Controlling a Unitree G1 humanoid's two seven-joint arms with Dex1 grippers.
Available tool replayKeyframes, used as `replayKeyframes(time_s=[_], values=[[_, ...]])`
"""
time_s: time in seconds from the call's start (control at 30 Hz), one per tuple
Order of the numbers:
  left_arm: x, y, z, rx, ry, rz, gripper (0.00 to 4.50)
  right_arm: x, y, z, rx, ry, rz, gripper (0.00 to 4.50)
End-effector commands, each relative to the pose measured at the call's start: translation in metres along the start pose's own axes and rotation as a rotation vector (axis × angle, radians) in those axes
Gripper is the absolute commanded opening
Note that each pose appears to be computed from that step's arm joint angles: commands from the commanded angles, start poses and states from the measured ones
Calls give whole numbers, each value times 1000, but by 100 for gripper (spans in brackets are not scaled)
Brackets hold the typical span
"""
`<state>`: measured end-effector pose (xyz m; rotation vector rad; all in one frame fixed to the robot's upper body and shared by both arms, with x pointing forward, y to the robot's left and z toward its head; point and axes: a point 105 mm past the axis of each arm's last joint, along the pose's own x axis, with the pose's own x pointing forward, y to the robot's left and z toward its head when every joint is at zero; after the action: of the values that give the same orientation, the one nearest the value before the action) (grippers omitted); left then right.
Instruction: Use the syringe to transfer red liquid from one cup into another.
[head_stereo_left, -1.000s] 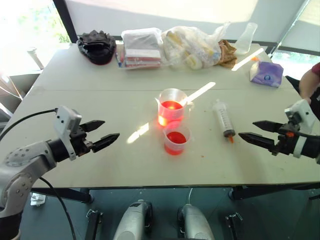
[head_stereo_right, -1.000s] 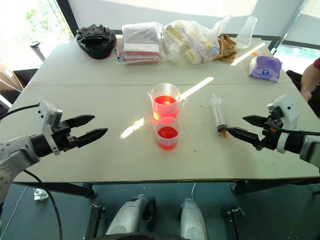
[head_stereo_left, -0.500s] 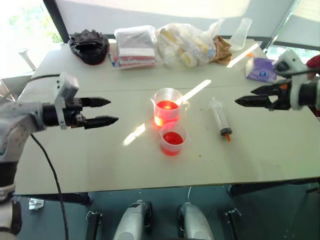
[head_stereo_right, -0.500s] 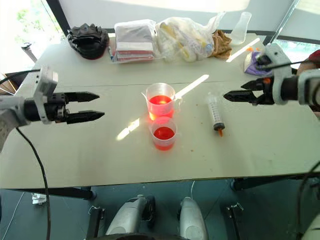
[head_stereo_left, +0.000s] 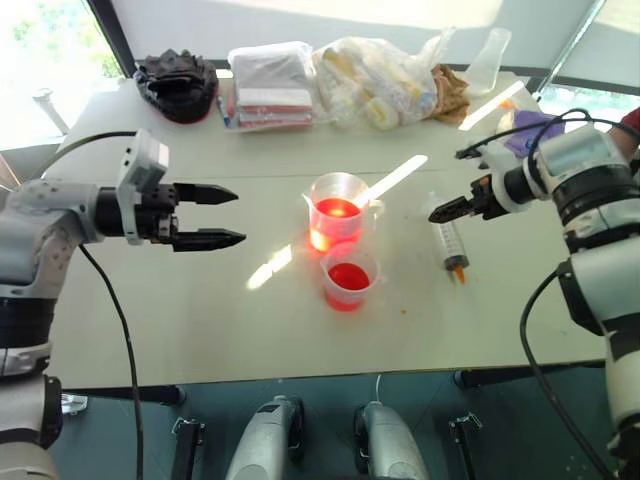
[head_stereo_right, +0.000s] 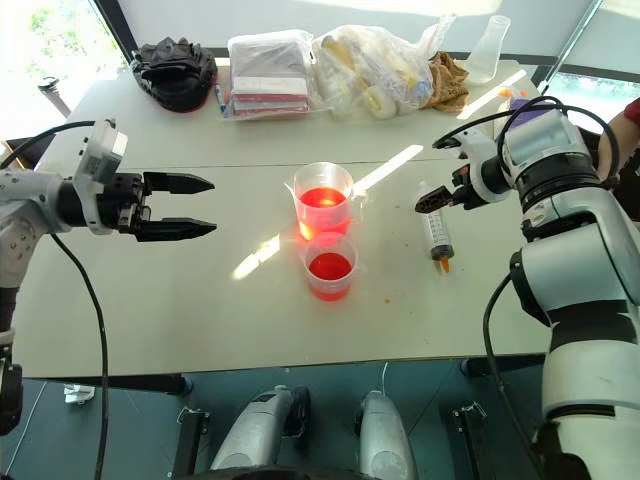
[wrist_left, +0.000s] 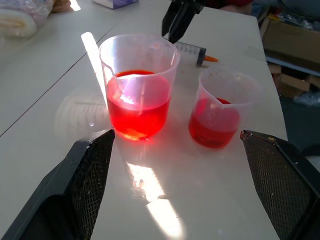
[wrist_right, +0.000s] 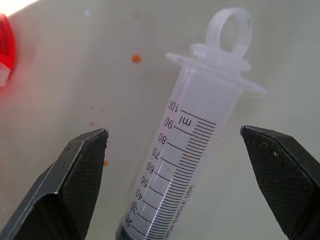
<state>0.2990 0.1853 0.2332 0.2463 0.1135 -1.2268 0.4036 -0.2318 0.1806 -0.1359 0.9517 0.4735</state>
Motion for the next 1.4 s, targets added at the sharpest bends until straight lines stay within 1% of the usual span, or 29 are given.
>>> replayKeyframes(time_s=[0.03, 0.1, 0.2, 0.23, 0.3, 0.33, 0.4, 0.43, 0.47, 0.63, 0.7, 0.8, 0.87, 0.93, 1.03, 1.1, 1.17, 1.2, 1.23, 1.27, 1.33, 1.4], values=[[-7, -9, 8, 17, -38, 45, 425, 6, 2, 10, -44, -17, -35, 443], [-8, -13, 5, 4, -42, 60, 425, 14, 7, 8, -20, -11, -21, 443], [-9, -16, 3, -12, -48, 87, 425, 26, 7, 3, -8, -1, -46, 443], [-10, -17, 2, -15, -51, 97, 425, 30, 6, 2, -4, -2, -65, 420], [-10, -18, 0, -22, -52, 116, 425, 36, 5, -1, 5, 1, -87, 345], [-11, -18, -2, -24, -51, 124, 425, 38, 4, -1, 21, -10, -101, 303], [-10, -20, -5, -30, -49, 138, 425, 40, 2, 0, 36, -30, -125, 196], [-10, -20, -6, -33, -50, 142, 425, 40, 0, 0, 41, -38, -139, 154], [-10, -21, -7, -36, -52, 146, 425, 40, -1, 0, 47, -41, -145, 141], [-8, -21, -7, -42, -59, 158, 425, 39, -5, -1, 67, -49, -156, 141], [-10, -17, -5, -34, -66, 181, 425, 27, -2, 14, 84, -120, -127, 141], [-18, -5, 2, -13, -87, 237, 425, -8, 8, 58, 24, -319, -59, 141], [-23, 8, 11, 8, -115, 285, 425, -39, 22, 91, -23, -484, 9, 141], [-25, 22, 24, 38, -152, 324, 425, -76, 42, 126, -94, -703, 93, 141], [-23, 45, 45, 99, -200, 369, 425, -120, 75, 155, -244, -988, 194, 141], [-18, 60, 60, 150, -221, 397, 425, -138, 107, 152, -393, -1131, 315, 141], [-14, 69, 72, 181, -243, 391, 425, -148, 128, 145, -415, -1234, 415, 141], [-11, 73, 79, 199, -255, 386, 425, -148, 134, 145, -401, -1274, 422, 141], [-6, 79, 90, 226, -277, 384, 425, -142, 142, 142, -398, -1298, 434, 141], [1, 83, 107, 265, -311, 382, 425, -130, 151, 136, -410, -1318, 431, 141], [10, 94, 135, 317, -372, 428, 425, -114, 161, 128, -399, -1344, 431, 141], [17, 99, 151, 336, -404, 434, 425, -98, 168, 119, -429, -1351, 410, 141]])
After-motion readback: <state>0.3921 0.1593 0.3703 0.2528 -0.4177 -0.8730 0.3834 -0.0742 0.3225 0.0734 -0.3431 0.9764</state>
